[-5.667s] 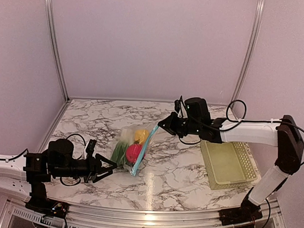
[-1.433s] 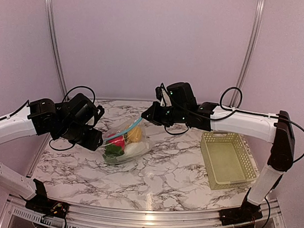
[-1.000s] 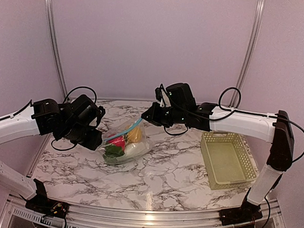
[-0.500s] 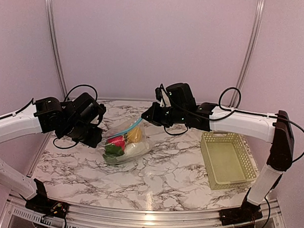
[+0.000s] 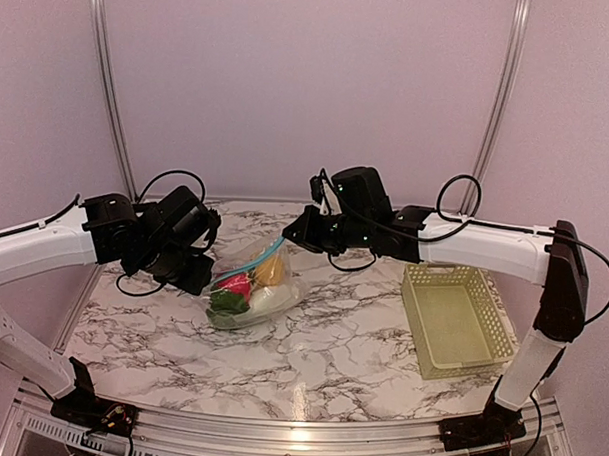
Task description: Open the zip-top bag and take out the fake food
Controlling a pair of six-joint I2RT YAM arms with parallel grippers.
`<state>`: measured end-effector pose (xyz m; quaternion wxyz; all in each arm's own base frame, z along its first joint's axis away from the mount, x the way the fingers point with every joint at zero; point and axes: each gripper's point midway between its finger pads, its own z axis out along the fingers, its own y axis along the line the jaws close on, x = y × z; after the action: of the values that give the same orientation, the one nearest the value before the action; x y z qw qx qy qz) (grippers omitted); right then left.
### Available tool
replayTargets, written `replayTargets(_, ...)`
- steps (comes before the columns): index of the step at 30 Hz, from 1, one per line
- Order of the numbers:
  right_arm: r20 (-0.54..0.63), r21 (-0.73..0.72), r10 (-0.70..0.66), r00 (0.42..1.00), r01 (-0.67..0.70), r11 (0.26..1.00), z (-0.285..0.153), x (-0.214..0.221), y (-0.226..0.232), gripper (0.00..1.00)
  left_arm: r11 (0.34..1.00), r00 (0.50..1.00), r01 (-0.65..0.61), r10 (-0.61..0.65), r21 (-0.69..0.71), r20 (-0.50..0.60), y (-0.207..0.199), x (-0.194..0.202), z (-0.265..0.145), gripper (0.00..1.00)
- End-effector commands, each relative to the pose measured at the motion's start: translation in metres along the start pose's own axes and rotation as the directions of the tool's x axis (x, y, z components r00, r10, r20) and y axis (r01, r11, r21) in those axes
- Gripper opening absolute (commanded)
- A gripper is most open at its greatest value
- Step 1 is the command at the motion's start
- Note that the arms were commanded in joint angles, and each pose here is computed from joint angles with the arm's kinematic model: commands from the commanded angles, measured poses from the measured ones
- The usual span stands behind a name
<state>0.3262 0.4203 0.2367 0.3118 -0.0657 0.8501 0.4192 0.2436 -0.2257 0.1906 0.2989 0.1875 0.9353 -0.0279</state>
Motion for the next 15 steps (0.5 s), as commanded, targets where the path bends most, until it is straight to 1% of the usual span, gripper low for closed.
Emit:
replayTargets(1, -0.01, -0.004, -0.009, 1.0, 0.009, 1.0, 0.0077, 0.0021, 0.0036, 0.02, 1.0, 1.0, -0.004, 0.004, 0.016, 0.027, -0.0058, -0.0132, 0.0003, 0.33)
replayTargets(5, -0.011, -0.004, -0.012, 1.0, 0.012, 1.0, 0.0081, 0.0019, 0.0043, 0.02, 1.0, 1.0, -0.005, 0.004, 0.022, 0.023, -0.0084, -0.0129, 0.004, 0.33)
replayTargets(8, -0.01, -0.003, -0.011, 1.0, 0.011, 1.0, 0.0081, 0.0017, 0.0041, 0.02, 0.999, 1.0, -0.003, 0.002, 0.034, 0.027, -0.0112, -0.0145, 0.0044, 0.29)
replayTargets(10, -0.01, -0.003, -0.013, 1.0, 0.013, 1.0, 0.0078, 0.0016, 0.0042, 0.02, 0.999, 1.0, -0.002, 0.001, 0.038, 0.028, -0.0119, -0.0149, 0.0044, 0.22)
replayTargets(13, -0.008, -0.005, -0.017, 1.0, 0.017, 1.0, 0.0075, 0.0005, 0.0054, 0.03, 0.999, 1.0, 0.006, -0.008, 0.049, 0.03, -0.013, -0.0144, 0.0037, 0.03)
replayTargets(14, -0.007, -0.005, -0.018, 1.0, 0.017, 1.0, 0.0073, -0.0002, 0.0055, 0.03, 0.998, 0.999, 0.014, -0.015, 0.057, 0.033, -0.014, -0.0145, 0.0024, 0.0)
replayTargets(15, -0.007, -0.006, -0.021, 1.0, 0.021, 1.0, 0.0073, -0.0003, 0.0061, 0.03, 0.997, 0.999, 0.028, -0.031, 0.07, 0.042, -0.0147, -0.0157, -0.0007, 0.0)
